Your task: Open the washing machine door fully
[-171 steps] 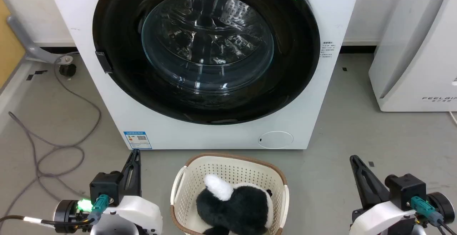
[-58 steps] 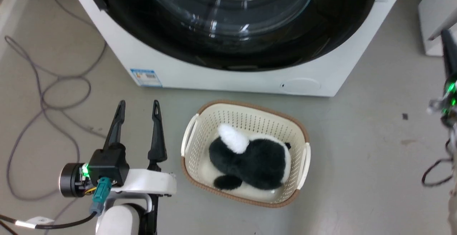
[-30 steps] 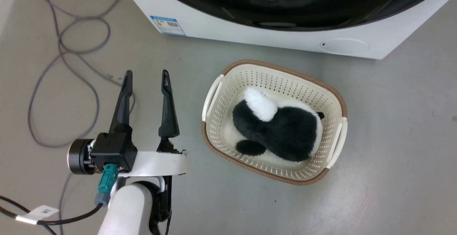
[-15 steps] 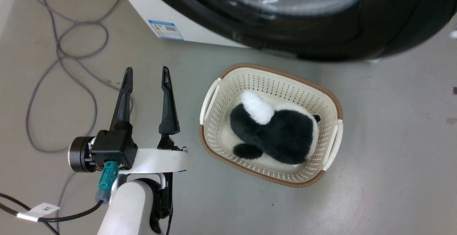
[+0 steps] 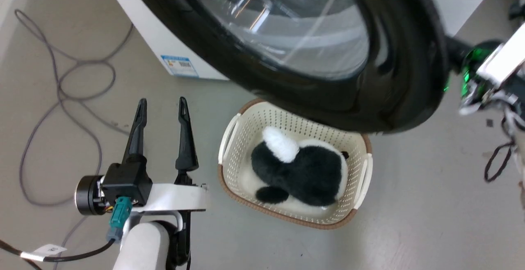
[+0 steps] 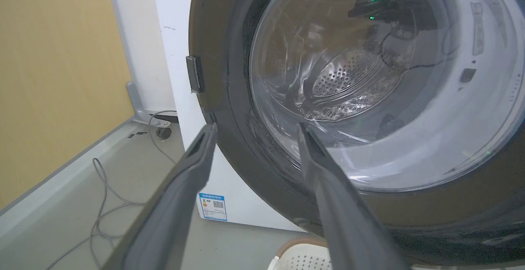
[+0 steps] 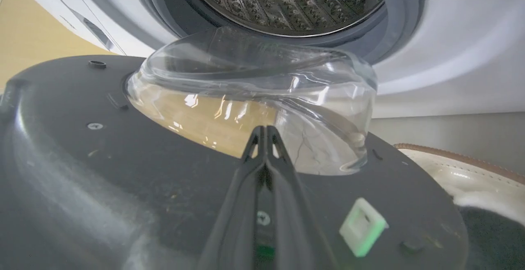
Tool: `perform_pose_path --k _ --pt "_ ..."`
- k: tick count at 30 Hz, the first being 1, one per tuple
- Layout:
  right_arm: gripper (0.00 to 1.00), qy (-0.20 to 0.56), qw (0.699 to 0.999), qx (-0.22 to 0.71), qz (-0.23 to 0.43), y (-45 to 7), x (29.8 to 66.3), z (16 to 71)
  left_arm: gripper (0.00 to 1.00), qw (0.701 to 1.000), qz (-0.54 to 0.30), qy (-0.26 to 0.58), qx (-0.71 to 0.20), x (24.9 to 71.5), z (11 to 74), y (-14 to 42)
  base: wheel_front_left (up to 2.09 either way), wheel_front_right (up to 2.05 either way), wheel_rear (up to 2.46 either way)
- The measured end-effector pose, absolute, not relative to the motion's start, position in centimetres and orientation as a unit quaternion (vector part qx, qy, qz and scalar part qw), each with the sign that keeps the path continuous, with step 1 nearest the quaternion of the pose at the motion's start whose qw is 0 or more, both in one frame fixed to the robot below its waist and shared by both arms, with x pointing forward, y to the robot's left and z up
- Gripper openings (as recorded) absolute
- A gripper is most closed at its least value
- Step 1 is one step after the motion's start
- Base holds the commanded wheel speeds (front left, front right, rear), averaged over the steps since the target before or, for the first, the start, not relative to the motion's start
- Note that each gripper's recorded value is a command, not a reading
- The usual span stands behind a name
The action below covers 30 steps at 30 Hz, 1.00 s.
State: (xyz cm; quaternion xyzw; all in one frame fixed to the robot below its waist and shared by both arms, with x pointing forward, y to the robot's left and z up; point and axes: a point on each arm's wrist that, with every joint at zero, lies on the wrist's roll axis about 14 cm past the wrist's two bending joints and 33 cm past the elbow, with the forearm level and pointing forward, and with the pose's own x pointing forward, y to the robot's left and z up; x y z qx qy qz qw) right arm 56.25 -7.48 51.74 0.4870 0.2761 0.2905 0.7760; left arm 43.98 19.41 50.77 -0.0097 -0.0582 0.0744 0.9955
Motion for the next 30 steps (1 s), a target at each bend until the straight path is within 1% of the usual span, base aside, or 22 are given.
perform_pose_path --k 12,19,30 --pt "0.0 0.298 0.752 0.476 0.345 -5.1 48.3 52.8 1.0 0.996 0.065 -0.057 -0.011 41.5 51.4 19.1 0.0 0.0 0.0" --pt "0.0 0.3 0.738 0.478 0.37 -3.7 44.3 53.7 1.0 0.996 0.061 -0.06 -0.009 40.0 51.8 19.1 0.0 0.0 0.0" --pt "0.0 0.318 0.696 0.493 0.414 0.4 37.9 54.0 1.0 0.996 0.065 -0.065 -0.006 37.8 52.3 19.7 0.0 0.0 0.0"
